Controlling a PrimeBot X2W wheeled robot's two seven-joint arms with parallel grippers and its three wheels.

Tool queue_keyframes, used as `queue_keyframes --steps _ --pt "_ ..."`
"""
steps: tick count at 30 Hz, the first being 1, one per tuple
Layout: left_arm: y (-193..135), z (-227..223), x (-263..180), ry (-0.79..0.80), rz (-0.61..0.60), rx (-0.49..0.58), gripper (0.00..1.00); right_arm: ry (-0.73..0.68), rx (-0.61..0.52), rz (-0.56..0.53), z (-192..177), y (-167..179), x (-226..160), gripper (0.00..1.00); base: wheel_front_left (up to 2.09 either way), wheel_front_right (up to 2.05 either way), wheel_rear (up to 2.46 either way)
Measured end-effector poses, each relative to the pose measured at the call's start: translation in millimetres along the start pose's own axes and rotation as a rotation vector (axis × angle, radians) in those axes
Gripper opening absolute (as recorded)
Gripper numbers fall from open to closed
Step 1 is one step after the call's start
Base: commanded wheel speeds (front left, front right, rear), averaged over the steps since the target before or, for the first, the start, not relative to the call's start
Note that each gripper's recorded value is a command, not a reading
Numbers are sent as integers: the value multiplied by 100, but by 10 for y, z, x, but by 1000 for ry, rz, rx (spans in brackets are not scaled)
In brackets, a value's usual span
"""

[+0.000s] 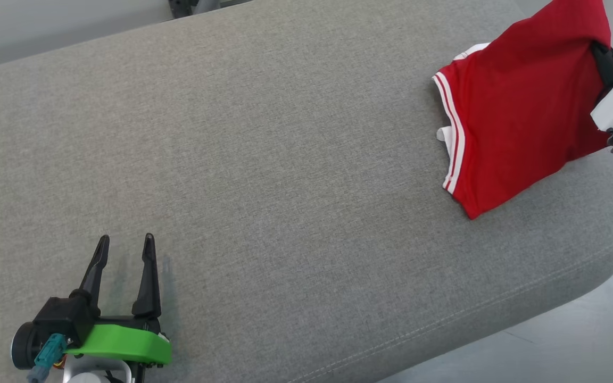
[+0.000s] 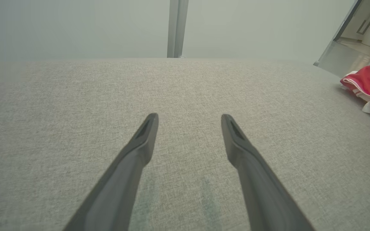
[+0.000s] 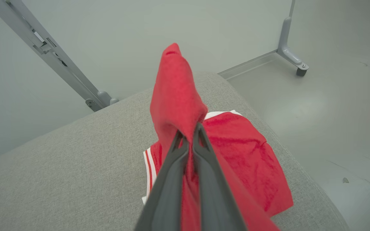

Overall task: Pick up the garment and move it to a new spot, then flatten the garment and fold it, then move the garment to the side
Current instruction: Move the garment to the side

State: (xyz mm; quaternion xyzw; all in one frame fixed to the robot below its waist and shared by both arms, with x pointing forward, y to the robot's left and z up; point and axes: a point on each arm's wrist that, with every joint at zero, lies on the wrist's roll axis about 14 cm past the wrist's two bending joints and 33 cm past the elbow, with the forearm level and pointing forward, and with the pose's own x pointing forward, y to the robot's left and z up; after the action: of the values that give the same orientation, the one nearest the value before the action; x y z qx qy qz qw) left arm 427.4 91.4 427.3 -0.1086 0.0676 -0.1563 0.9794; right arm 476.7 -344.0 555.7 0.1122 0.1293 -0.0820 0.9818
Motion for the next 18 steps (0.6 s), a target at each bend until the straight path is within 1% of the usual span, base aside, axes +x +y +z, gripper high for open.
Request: queue_keyframes --steps 7,9,12,14,15,16,18 --pt "178 5 -102 3 49 13 100 -6 38 -9 -27 26 179 0 0 0 0" --pt "220 -5 -124 7 60 15 100 4 37 -35 -77 -53 216 0 0 0 0" --pt "275 -23 -144 13 72 18 100 28 48 -105 -173 -286 242 0 0 0 0" --pt "308 -38 -152 17 80 19 100 36 28 -157 -226 -443 246 0 0 0 0" --pt "322 -47 -156 20 83 20 100 26 -6 -181 -213 -508 248 90 0 0 0" --pt "331 -54 -158 22 85 20 100 16 -26 -203 -197 -569 248 100 0 0 0" --pt "345 -65 -166 24 90 19 100 -29 -44 -224 -127 -615 263 100 0 0 0"
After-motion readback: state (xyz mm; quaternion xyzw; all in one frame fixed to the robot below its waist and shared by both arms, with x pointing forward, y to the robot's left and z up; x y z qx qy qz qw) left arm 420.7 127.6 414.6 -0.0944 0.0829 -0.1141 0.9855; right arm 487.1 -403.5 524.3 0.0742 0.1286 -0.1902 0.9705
